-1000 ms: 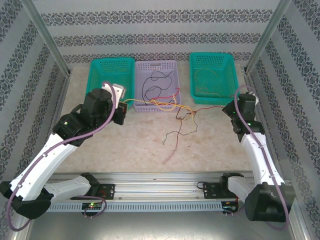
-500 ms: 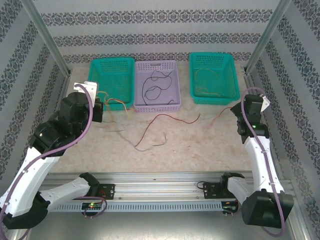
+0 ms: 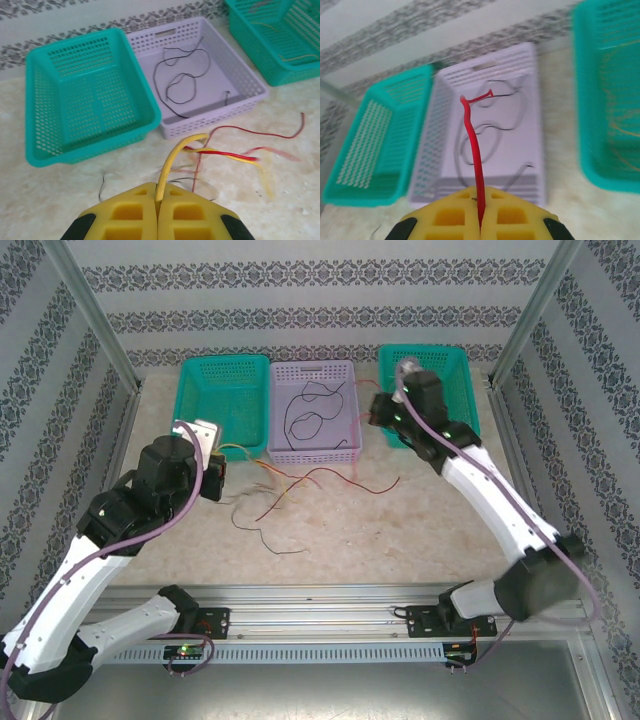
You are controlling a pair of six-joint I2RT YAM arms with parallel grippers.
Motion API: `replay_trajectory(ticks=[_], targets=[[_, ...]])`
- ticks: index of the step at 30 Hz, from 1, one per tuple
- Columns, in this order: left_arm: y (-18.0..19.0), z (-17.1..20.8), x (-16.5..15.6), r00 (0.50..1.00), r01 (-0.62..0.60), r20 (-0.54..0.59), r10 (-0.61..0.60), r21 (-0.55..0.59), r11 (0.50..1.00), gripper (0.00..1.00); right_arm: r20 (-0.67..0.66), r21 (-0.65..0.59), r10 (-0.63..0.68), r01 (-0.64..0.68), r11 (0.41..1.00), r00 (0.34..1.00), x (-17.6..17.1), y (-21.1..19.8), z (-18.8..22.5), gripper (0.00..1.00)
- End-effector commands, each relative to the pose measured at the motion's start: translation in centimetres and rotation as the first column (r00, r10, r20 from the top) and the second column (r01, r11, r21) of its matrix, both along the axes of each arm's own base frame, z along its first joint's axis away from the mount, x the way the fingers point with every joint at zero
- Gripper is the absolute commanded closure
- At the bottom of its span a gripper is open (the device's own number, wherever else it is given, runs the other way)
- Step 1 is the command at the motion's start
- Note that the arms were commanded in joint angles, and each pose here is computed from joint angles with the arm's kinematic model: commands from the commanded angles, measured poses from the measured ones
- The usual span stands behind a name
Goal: Untangle the cables
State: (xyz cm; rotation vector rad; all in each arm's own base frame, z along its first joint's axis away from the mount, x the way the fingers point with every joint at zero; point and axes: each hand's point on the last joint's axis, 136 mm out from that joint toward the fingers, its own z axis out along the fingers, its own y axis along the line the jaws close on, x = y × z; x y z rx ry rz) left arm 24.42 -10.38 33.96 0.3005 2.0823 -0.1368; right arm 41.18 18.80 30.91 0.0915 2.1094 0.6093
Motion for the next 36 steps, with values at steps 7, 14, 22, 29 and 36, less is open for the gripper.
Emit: replay_trajectory(ticks=[7, 14, 22, 29, 36], targets=[[-1.7, 0.9, -1.3, 0.99, 0.112, 0.096, -0.099, -0.148, 0.983, 1.0, -0.01, -0.012, 0.417, -0.417, 0.909, 0.909, 2.9, 16.1, 3.0, 1.0], [-2.4, -0.3, -1.8, 0.986, 0.151, 0.102, -0.134, -0.186, 0.971, 1.0, -0.034, 0.038, 0.585, -0.584, 0.811, 0.811, 4.1, 24.8, 0.4, 1.0], [-2.7, -1.0, -2.0, 0.98, 0.179, 0.116, -0.159, -0.185, 0.966, 1.0, -0.026, 0.211, 0.637, -0.618, 0.757, 0.771, 6.6, 28.3, -4.1, 1.0], [-2.8, -1.3, -2.1, 0.979, 0.185, 0.122, -0.163, -0.2, 0.962, 1.0, -0.055, 0.284, 0.578, -0.543, 0.791, 0.814, 10.0, 29.3, -9.2, 1.0], [-3.1, -1.7, -2.0, 0.979, 0.19, 0.111, -0.171, -0.2, 0.961, 1.0, -0.112, 0.206, 0.527, -0.5, 0.841, 0.842, 10.9, 28.3, -12.5, 1.0]])
